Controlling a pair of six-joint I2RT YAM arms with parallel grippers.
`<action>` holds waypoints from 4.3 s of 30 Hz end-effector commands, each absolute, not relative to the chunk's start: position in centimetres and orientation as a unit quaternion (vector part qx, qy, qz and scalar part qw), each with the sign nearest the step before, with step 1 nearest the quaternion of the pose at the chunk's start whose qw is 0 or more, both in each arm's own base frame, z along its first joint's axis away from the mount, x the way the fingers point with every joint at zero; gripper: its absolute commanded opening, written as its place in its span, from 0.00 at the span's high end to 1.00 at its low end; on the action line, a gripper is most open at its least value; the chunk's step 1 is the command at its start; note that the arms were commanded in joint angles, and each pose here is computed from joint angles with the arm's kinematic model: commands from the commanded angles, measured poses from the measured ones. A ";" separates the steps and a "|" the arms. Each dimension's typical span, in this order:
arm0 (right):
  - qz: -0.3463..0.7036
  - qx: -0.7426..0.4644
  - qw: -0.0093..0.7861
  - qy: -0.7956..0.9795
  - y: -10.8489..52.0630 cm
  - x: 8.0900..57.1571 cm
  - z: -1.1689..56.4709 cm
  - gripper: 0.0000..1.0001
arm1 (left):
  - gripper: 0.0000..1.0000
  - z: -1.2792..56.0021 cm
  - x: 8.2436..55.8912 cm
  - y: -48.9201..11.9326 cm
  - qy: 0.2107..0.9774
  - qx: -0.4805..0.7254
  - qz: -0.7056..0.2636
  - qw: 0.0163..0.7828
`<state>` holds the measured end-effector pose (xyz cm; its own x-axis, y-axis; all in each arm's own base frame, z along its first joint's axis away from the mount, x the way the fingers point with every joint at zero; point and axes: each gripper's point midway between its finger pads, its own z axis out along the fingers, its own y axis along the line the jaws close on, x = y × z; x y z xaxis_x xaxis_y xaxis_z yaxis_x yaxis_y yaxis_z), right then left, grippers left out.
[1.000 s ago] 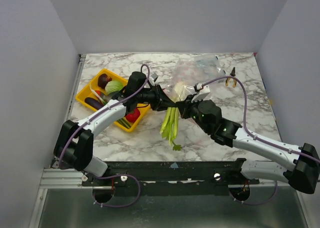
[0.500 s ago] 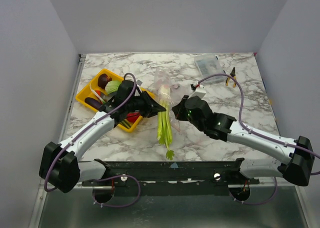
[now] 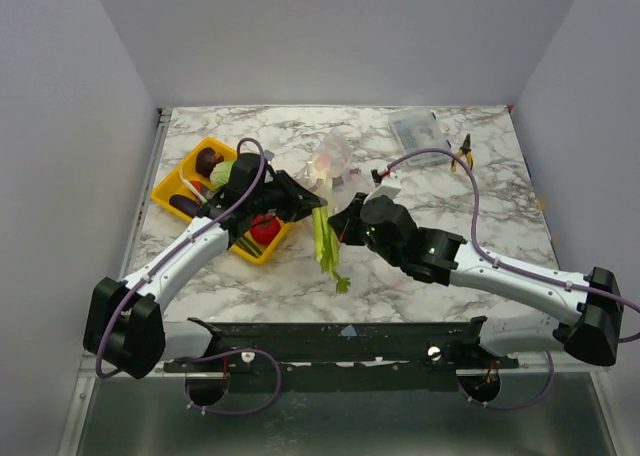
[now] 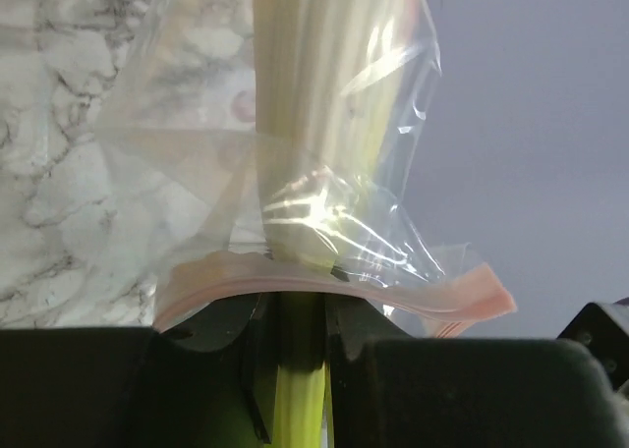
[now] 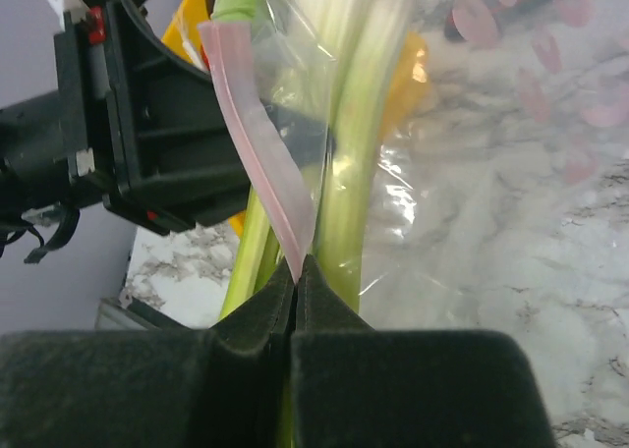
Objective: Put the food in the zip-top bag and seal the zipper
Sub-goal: Place the fake vegetable in the zipper food storage bag, then adjust the zipper food storage bag at the center of the board.
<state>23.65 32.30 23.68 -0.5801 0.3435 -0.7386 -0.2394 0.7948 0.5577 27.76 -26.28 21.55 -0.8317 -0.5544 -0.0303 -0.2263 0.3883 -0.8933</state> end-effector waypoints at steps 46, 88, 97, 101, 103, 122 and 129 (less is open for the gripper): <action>0.332 0.080 0.457 0.821 32.9 24.5 23.2 1.00 | 0.21 21.4 18.0 -23.6 0.865 0.173 -0.377 0.284; 0.310 0.036 0.518 0.796 28.8 23.6 32.8 1.00 | 1.00 28.5 21.7 -26.9 0.818 0.142 -0.498 0.251; 0.232 0.002 0.559 0.796 26.3 24.7 37.7 1.00 | 1.00 36.6 18.4 -27.6 0.776 0.132 -0.580 0.209; 0.198 -0.027 0.565 0.800 26.5 26.0 34.8 1.00 | 1.00 35.4 18.8 -27.9 0.790 0.120 -0.573 0.183; 0.180 -0.028 0.550 0.816 26.0 26.0 35.2 1.00 | 1.00 37.1 17.6 -27.9 0.779 0.124 -0.584 0.194; 0.189 -0.006 0.562 0.805 21.3 23.5 39.7 1.00 | 1.00 38.0 17.8 -29.5 0.757 0.116 -0.611 0.201; 0.158 -0.015 0.497 0.853 22.3 23.0 36.0 1.00 | 1.00 35.1 16.9 -30.9 0.751 0.079 -0.637 0.157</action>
<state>23.45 22.75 38.51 -0.4192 0.1820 -0.8895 -0.2331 0.9253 0.2992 17.71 -30.30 34.31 -0.9284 -0.0572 -0.3670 0.3427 0.2498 -0.9056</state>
